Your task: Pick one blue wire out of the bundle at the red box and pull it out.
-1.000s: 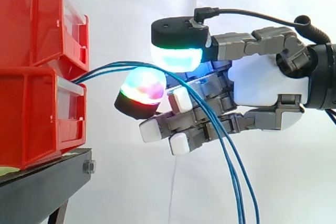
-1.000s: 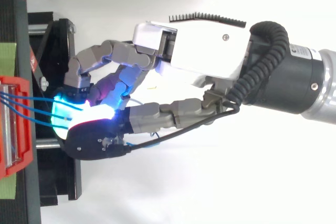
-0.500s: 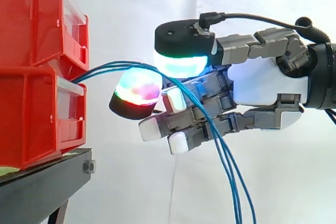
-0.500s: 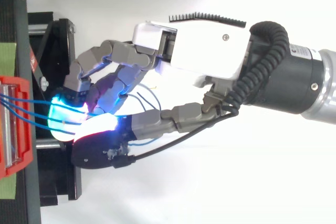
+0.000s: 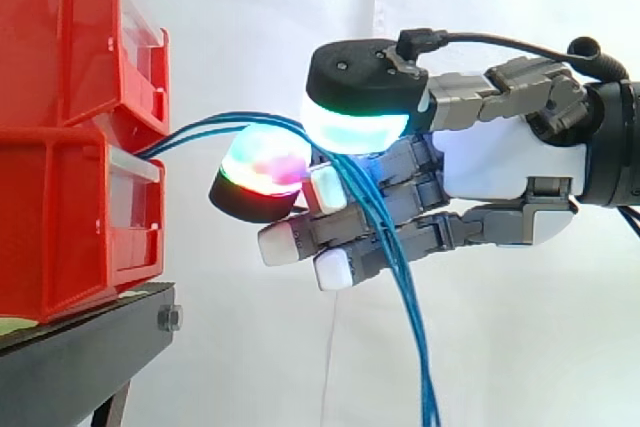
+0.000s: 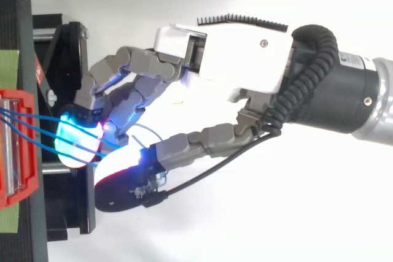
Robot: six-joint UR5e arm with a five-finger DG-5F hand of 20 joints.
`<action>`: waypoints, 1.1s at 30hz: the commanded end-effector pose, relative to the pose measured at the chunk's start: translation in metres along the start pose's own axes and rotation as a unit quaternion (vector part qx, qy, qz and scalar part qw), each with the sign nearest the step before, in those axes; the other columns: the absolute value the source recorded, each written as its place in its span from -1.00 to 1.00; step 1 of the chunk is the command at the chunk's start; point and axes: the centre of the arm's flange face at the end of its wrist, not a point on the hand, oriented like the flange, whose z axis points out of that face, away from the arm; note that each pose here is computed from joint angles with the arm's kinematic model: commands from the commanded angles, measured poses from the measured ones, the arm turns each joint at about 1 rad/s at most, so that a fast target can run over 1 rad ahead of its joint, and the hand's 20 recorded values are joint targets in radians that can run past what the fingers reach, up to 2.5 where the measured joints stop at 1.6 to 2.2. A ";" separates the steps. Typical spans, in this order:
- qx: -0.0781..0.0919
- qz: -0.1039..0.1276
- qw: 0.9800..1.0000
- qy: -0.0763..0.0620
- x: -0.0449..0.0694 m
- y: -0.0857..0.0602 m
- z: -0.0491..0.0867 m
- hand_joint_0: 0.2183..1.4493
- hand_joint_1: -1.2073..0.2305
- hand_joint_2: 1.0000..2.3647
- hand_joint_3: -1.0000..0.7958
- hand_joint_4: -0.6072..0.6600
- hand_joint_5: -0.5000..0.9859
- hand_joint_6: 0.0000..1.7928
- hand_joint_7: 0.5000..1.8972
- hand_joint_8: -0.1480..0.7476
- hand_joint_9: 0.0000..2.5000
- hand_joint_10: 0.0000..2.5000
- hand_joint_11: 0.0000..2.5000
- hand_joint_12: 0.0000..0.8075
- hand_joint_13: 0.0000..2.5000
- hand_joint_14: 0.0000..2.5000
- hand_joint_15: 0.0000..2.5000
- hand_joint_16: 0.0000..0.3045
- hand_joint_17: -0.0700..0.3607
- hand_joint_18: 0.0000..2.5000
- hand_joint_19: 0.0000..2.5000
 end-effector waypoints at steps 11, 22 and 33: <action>-0.001 0.000 1.000 0.000 0.000 0.000 0.000 -0.34 -0.12 -0.98 -0.21 0.42 -0.39 -0.44 -0.09 -0.13 -0.18 -0.99 -0.72 -0.16 -0.41 -0.99 -0.69 -0.65 -0.12 -0.52 -0.46; -0.002 0.001 1.000 0.000 0.000 0.001 0.000 -0.30 -0.16 -0.97 -0.03 0.48 -0.39 -0.44 -0.10 -0.08 -0.12 -0.98 -0.61 -0.11 -0.40 -0.99 -0.68 -0.64 -0.10 -0.50 -0.47; -0.009 0.003 1.000 -0.001 0.001 0.001 0.002 -0.31 -0.47 -0.98 0.04 0.45 -0.49 -0.16 -0.56 -0.05 -0.16 -0.98 -0.48 -0.08 -0.41 -0.99 -0.67 -0.62 -0.07 -0.48 -0.49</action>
